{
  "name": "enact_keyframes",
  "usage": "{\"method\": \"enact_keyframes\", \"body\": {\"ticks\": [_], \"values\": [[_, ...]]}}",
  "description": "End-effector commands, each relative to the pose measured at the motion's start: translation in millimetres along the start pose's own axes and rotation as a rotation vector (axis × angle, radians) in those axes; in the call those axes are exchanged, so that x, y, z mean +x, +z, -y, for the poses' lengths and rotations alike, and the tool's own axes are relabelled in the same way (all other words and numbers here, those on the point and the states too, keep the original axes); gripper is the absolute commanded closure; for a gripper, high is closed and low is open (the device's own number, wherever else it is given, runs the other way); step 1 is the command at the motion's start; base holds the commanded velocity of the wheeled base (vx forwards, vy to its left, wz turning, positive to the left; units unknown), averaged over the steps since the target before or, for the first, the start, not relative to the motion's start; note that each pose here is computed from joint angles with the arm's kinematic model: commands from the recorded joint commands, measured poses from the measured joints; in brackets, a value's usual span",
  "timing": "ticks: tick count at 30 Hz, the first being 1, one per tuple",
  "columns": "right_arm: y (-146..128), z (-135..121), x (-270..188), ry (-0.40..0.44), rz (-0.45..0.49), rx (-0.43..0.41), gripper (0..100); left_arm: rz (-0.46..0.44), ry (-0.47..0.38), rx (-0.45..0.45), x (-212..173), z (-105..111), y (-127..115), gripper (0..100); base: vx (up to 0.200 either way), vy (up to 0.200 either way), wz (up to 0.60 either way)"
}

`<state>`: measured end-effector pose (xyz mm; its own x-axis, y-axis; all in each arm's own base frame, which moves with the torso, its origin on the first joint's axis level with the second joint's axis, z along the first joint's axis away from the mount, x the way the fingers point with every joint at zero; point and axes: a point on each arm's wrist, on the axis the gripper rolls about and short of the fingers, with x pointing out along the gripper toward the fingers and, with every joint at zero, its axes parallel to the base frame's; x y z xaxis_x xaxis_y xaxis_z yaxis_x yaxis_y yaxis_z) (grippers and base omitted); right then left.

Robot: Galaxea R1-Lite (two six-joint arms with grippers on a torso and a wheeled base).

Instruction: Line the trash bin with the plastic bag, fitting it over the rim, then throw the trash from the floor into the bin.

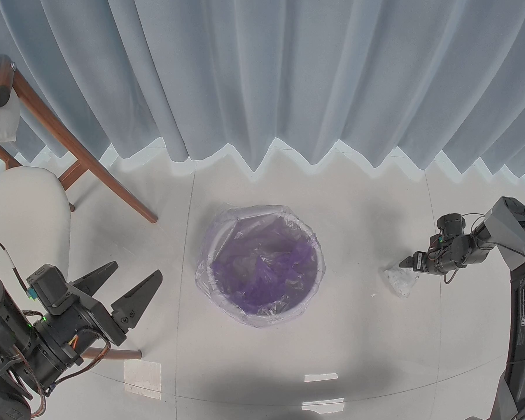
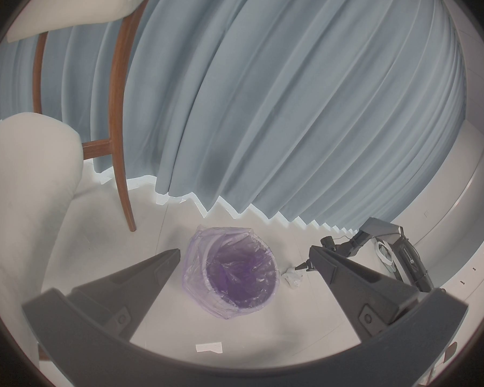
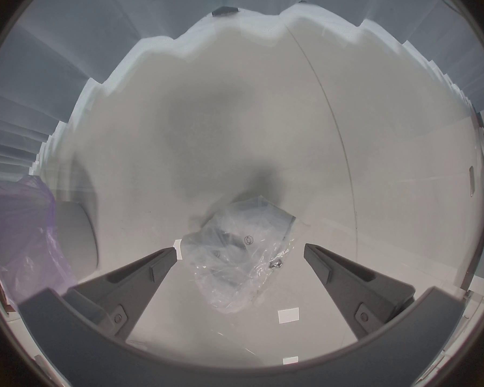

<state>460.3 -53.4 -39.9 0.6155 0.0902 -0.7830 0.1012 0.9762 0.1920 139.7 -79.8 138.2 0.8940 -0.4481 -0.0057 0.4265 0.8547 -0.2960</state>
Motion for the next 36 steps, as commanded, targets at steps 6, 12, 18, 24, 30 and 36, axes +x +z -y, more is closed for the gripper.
{"method": "enact_keyframes", "body": {"ticks": [6,12,18,24,30,36], "values": [[12,-18,37,0.024,-0.031,-0.035,0,0.029,0.028,-0.002,5,-4,6,0,0.0,0.0,0.0],[11,-24,59,0.008,-0.039,-0.049,0,0.03,0.031,-0.003,5,-4,6,0,0.0,0.0,0.0],[5,-24,69,-0.016,-0.071,-0.049,100,0.037,0.065,-0.001,4,-9,7,0,0.0,0.0,0.0],[7,-26,64,-0.02,-0.077,-0.05,100,0.045,0.084,-0.001,4,-13,8,0,0.0,0.0,0.0],[42,-27,24,-0.015,0.017,-0.047,100,0.051,0.082,0.001,3,-12,9,0,0.0,0.0,0.0],[60,-17,-51,0.012,0.045,-0.018,100,0.059,0.077,0.001,4,-12,11,0,0.0,0.0,0.0]]}}
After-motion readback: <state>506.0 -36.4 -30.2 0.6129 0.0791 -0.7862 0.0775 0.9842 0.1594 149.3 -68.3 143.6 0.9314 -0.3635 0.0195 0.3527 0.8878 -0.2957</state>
